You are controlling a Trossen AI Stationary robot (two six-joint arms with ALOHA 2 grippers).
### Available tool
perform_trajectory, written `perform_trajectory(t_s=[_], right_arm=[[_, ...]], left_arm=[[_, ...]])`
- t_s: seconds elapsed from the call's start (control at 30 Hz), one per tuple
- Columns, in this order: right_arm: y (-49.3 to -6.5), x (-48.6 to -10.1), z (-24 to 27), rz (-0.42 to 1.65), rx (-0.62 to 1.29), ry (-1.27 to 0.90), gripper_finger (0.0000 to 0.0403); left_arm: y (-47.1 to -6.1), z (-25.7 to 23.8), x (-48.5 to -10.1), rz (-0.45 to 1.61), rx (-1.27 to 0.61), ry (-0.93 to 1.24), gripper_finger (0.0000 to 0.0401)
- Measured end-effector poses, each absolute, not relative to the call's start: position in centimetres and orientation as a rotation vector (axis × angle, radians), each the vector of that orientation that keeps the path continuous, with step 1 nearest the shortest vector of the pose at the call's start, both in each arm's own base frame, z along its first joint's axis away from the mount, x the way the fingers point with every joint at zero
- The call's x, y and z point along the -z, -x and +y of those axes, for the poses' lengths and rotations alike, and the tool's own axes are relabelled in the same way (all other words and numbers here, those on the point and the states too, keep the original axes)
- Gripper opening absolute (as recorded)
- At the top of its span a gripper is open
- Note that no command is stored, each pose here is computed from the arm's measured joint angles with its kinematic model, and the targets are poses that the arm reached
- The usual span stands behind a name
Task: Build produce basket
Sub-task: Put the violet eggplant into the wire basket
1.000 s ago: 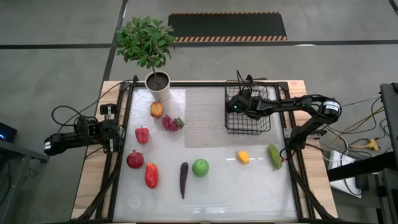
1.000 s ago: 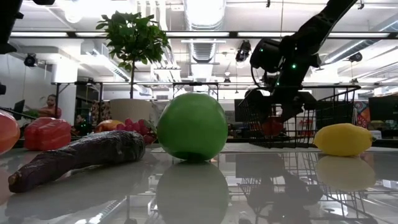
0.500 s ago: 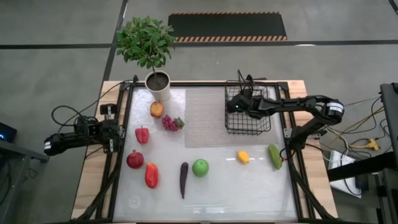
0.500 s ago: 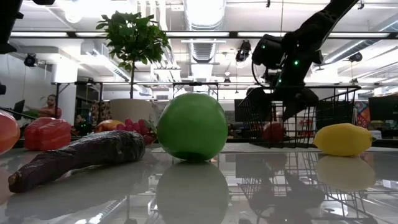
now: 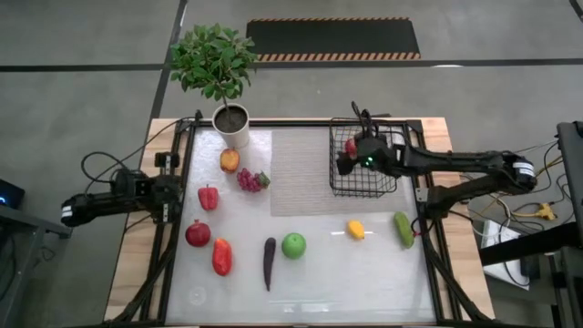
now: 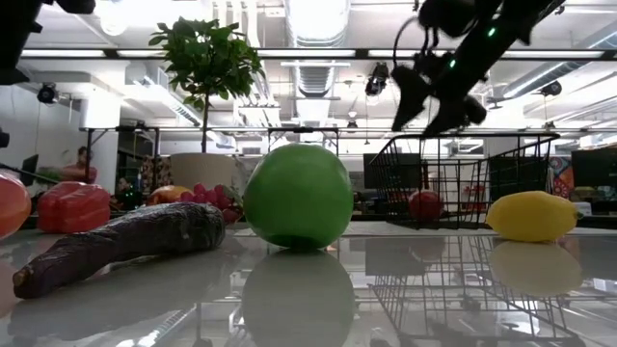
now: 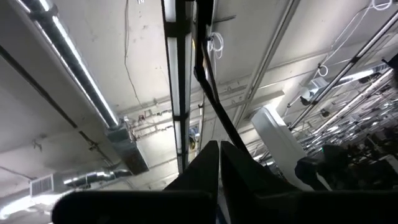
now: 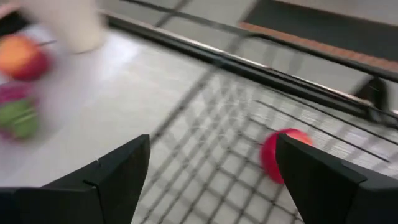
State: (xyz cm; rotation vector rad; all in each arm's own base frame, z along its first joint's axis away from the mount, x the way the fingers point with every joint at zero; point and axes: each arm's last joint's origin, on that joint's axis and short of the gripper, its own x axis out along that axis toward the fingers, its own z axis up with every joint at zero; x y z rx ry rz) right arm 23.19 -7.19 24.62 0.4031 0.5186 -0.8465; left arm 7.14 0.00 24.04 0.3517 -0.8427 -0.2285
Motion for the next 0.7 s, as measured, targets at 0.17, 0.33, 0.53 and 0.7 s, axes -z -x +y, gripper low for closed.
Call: perform_trajectory(t_s=[0.17,0.33,0.53,0.7], right_arm=[[-22.6,-26.6,-3.6,0.504,0.623,-0.285,0.0327],[-21.9,-27.7,-0.1,0.49,0.431,-0.159,0.0327],[-21.4,-27.9,3.5,0.503,0.242,-0.008,0.0327],[-21.1,-27.8,5.4,0.512,0.147,0.062,0.0327]], left_arm=[[-8.4,0.3,-24.4,-0.764,0.222,-0.233,0.0],[-10.2,0.9,-24.2,-0.671,0.171,-0.08,0.0],[-11.8,1.4,-25.1,-0.665,0.158,0.047,0.0],[-13.7,1.6,-26.7,-0.631,0.192,0.138,0.0]])
